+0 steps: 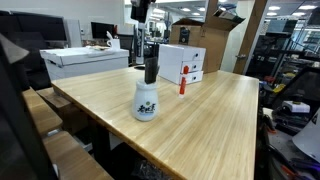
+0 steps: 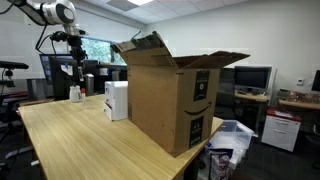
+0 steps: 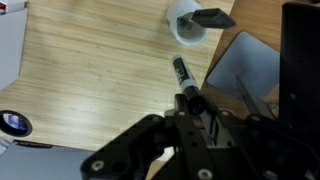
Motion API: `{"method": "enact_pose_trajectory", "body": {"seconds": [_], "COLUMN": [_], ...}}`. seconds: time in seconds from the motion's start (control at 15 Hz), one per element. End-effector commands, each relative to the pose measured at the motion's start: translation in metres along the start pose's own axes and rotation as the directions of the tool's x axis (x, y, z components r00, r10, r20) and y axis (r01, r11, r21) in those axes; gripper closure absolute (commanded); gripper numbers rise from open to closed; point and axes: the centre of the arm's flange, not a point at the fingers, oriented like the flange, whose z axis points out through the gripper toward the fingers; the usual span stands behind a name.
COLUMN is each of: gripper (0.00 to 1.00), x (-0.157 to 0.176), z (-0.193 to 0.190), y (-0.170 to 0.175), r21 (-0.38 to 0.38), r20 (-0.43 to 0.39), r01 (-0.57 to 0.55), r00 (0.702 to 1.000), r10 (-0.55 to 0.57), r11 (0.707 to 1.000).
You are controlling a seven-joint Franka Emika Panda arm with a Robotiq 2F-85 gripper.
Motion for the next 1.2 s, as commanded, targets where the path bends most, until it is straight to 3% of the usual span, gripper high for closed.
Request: {"method": "enact_pose_trajectory", "body": {"seconds": [0.0, 0.53, 0.8, 1.13], "gripper": [0.93, 0.93, 0.93, 0.93], "x": [-0.002, -0.018, -0.023, -0.027], "z": [-0.011, -0.032, -0.038, -0.036], "y": [0.017, 0.041, 0.042, 0.039], "r21": [-0.049, -0.087, -0.163, -0.203], "r20": [-0.007, -0.013, 0.039, 0.108], "r01": [-0.069, -0.199, -0.223, -0.314], "r00": [0.998, 0.98, 0.972, 0.934], "r10": [0.068, 0.198, 0.232, 0.339], "r11": [0.996, 0.976, 0.961, 0.928]}}
